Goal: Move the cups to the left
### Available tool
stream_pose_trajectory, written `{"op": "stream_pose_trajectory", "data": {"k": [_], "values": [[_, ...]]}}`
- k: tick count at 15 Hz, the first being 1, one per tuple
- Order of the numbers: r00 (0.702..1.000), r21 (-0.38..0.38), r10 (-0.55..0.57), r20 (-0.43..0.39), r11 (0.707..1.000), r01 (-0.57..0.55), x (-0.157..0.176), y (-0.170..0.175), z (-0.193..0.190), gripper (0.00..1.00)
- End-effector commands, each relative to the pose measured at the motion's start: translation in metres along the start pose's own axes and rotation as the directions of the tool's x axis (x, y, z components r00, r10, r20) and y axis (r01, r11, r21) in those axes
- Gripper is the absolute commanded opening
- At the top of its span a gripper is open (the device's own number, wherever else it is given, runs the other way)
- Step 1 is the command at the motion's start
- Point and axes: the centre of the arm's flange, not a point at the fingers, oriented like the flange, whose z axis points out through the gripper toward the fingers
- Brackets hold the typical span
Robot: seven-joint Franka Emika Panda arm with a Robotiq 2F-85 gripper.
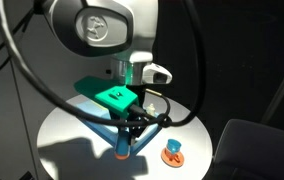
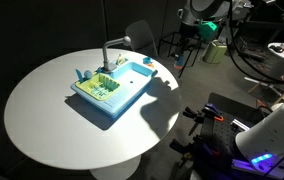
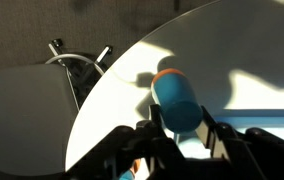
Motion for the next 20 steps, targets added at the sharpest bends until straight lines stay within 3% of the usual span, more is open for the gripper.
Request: {"op": "stream_pose_trajectory", "data": {"k": [1,10,13,20], "values": [[1.000,-0.019,0.018,-0.014,1.000,-0.018,-0.015,-0.011,-0.055,0.14],[0.995,-0.049,-0.003,-0.098,0.999,-0.002,-0.018,-0.030,-0.157,0.14],[0.994,-0.063,-0.050,-0.093,0.997,0.044,-0.022,-0.053,-0.161,0.14],[0.976,-0.082,-0.216,-0.018,0.973,0.214,-0.030,-0.132,-0.124,0.14]]}}
